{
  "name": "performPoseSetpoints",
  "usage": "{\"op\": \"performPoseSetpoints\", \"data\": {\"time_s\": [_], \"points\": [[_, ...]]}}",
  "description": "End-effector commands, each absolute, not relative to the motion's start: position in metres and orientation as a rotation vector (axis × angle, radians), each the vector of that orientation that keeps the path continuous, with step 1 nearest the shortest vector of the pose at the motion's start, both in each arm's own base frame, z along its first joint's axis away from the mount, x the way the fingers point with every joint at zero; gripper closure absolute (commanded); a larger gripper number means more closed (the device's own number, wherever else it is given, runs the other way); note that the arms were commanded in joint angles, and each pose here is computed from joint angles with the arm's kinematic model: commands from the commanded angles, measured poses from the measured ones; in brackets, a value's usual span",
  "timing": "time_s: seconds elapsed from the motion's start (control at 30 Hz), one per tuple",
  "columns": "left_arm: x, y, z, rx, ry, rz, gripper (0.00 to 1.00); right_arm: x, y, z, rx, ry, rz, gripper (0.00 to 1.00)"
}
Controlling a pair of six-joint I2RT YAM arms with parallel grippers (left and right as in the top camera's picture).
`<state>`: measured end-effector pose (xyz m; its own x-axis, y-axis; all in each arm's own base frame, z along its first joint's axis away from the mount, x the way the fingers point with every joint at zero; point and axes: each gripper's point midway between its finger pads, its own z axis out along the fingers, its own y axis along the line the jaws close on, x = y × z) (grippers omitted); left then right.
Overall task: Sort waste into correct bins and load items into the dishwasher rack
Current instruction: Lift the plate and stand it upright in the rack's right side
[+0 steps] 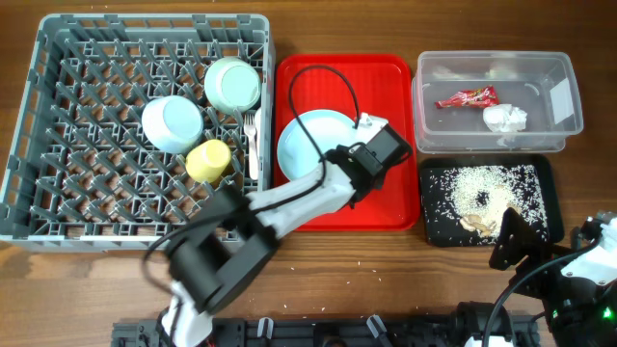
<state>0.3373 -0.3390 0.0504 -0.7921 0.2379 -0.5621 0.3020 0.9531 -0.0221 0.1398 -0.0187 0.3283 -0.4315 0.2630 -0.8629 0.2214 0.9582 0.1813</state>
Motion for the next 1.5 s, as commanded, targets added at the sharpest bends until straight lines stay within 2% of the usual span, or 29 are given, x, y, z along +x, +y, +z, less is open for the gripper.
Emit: {"op": "performPoseSetpoints", "data": {"time_s": [0.0, 0.1, 0.13, 0.2, 0.3, 0.37, 0.43, 0.53, 0.63, 0.8, 0.93, 1.3, 1.47], "points": [[0.317, -0.34, 0.21, 0.357, 2.306, -0.497, 0.96, 0.138, -0.02, 0.33, 0.361, 2.02, 0.048, 0.0], [0.269, -0.29, 0.324, 0.342, 2.145, -0.75, 0.96, 0.138, -0.02, 0.33, 0.361, 2.02, 0.048, 0.0], [0.255, -0.251, 0.348, 0.264, 2.125, -0.77, 0.96, 0.138, -0.02, 0.33, 0.36, 2.02, 0.048, 0.0], [0.233, -0.19, 0.356, 0.144, 2.165, -0.76, 0.96, 0.138, -0.02, 0.33, 0.36, 2.02, 0.048, 0.0], [0.212, -0.147, 0.345, 0.033, 2.261, -0.803, 0.96, 0.138, -0.02, 0.33, 0.361, 2.02, 0.049, 0.0], [0.206, -0.139, 0.337, -0.003, 2.321, -0.869, 0.96, 0.138, -0.02, 0.33, 0.361, 2.02, 0.048, 0.0], [0.201, -0.147, 0.334, 0.095, 2.353, -1.048, 0.96, 0.138, -0.02, 0.33, 0.36, 2.02, 0.048, 0.0], [0.208, -0.159, 0.341, 0.185, 2.328, -1.32, 0.96, 0.138, -0.02, 0.33, 0.36, 2.02, 0.048, 0.0], [0.239, -0.156, 0.326, 0.124, 2.36, -1.484, 0.96, 0.138, -0.02, 0.33, 0.36, 2.02, 0.048, 0.0], [0.277, -0.142, 0.279, -0.014, 2.486, -1.515, 0.96, 0.138, -0.02, 0.33, 0.36, 2.02, 0.048, 0.0], [0.295, -0.126, 0.261, -0.122, 2.509, -1.517, 0.96, 0.138, -0.02, 0.33, 0.36, 2.02, 0.048, 0.0], [0.309, -0.098, 0.206, -0.435, 2.515, -1.538, 0.96, 0.138, -0.02, 0.33, 0.361, 2.02, 0.048, 0.0], [0.318, -0.071, 0.184, -0.623, 2.569, -1.345, 0.96, 0.138, -0.02, 0.33, 0.361, 2.02, 0.048, 0.01]]}}
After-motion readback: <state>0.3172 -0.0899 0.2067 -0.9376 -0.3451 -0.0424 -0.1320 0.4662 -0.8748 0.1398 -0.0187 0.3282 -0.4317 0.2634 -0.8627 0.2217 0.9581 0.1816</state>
